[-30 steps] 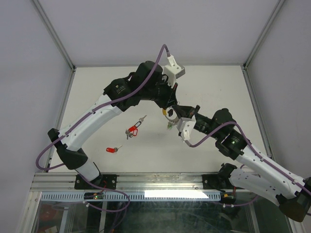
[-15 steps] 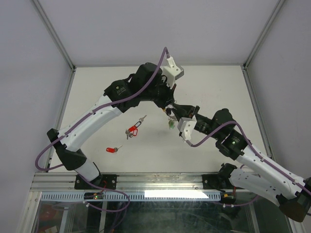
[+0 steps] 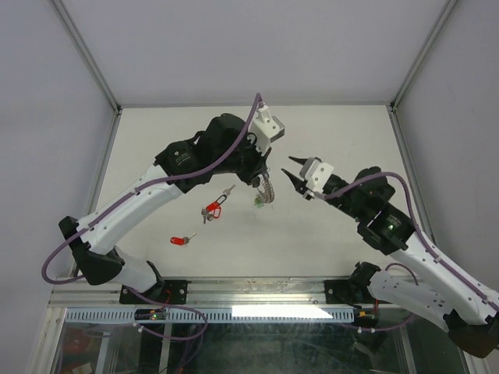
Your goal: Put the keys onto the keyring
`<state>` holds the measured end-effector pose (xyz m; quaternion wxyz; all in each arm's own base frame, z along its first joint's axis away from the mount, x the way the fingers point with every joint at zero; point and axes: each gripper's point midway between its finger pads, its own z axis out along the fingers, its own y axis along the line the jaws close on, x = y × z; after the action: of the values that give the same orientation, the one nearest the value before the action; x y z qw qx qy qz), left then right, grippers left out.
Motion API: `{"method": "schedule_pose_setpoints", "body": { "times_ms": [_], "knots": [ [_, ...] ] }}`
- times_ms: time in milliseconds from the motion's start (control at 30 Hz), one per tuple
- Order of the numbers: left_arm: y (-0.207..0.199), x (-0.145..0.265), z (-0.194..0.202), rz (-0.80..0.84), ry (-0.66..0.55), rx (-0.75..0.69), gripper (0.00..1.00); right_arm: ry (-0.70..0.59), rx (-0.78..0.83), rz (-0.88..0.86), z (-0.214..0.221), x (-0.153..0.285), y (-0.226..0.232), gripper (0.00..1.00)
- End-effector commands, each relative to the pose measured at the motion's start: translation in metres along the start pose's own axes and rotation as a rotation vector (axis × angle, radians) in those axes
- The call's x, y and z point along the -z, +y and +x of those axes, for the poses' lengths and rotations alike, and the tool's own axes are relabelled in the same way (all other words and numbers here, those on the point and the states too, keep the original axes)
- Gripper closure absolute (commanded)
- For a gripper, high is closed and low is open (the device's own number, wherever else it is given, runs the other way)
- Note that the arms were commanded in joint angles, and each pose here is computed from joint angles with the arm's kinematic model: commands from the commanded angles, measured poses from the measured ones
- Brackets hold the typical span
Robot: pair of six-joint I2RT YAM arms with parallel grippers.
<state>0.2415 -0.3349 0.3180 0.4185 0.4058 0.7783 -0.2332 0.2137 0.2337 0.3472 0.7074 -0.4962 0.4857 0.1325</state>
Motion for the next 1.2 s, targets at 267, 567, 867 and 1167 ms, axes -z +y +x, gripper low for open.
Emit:
{"method": "schedule_pose_setpoints", "body": {
  "times_ms": [267,567,867,1167],
  "knots": [
    [-0.020,0.060,-0.037,0.107,-0.249,-0.207,1.00,0.135,-0.591,-0.128,-0.011,-0.006,-0.008,0.59],
    [-0.033,0.081,-0.036,0.180,-0.312,-0.300,1.00,0.006,-0.769,-0.375,-0.032,0.004,0.010,0.58],
    [-0.036,0.082,-0.039,0.195,-0.323,-0.309,1.00,-0.061,-0.904,-0.443,-0.039,-0.010,0.011,0.54],
    [-0.038,0.079,-0.041,0.210,-0.323,-0.318,1.00,-0.071,-0.963,-0.499,-0.040,-0.013,0.019,0.54]
  ]
}}
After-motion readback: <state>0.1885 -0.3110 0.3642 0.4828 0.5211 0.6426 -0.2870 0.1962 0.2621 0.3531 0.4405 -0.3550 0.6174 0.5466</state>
